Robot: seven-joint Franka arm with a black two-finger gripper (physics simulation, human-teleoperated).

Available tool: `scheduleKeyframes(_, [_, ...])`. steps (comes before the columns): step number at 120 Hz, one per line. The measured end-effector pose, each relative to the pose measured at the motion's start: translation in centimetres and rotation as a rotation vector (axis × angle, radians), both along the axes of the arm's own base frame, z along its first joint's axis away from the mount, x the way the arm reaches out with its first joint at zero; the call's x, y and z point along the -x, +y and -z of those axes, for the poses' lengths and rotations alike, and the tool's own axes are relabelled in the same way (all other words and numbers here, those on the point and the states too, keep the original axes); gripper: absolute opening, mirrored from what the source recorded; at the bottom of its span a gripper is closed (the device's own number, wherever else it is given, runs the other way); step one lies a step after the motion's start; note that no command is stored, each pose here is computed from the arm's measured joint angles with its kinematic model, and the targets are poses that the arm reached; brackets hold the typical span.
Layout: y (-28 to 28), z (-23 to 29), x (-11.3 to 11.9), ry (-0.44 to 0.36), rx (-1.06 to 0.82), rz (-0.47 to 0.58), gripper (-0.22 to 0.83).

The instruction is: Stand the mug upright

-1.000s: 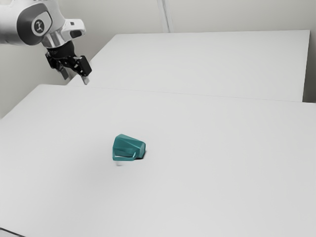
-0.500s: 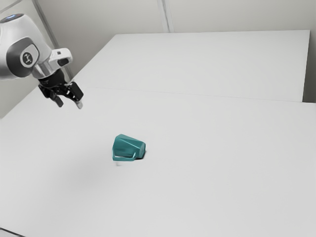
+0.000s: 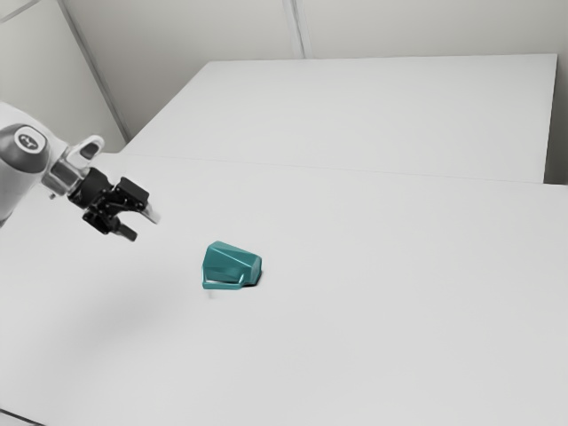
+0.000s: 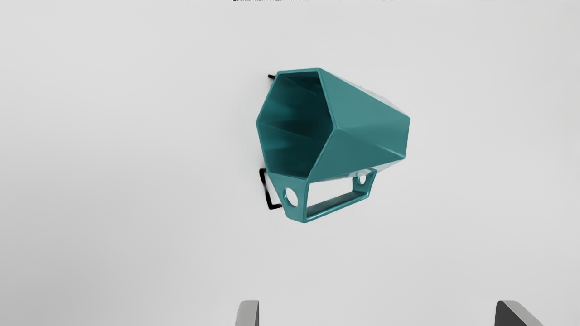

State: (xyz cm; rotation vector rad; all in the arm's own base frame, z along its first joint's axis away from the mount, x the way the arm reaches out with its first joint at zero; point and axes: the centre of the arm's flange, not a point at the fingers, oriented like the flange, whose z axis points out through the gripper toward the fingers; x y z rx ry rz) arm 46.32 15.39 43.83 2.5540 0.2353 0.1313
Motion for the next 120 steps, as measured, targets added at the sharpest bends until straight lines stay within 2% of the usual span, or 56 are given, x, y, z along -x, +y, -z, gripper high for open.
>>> scheduleKeyframes(61, [3.1, 9.2, 0.0, -0.105, 0.292, 0.011, 0.56])
scheduleKeyframes(120, [1.3, 15.3, -2.0, -0.235, 0.427, 0.151, 0.54])
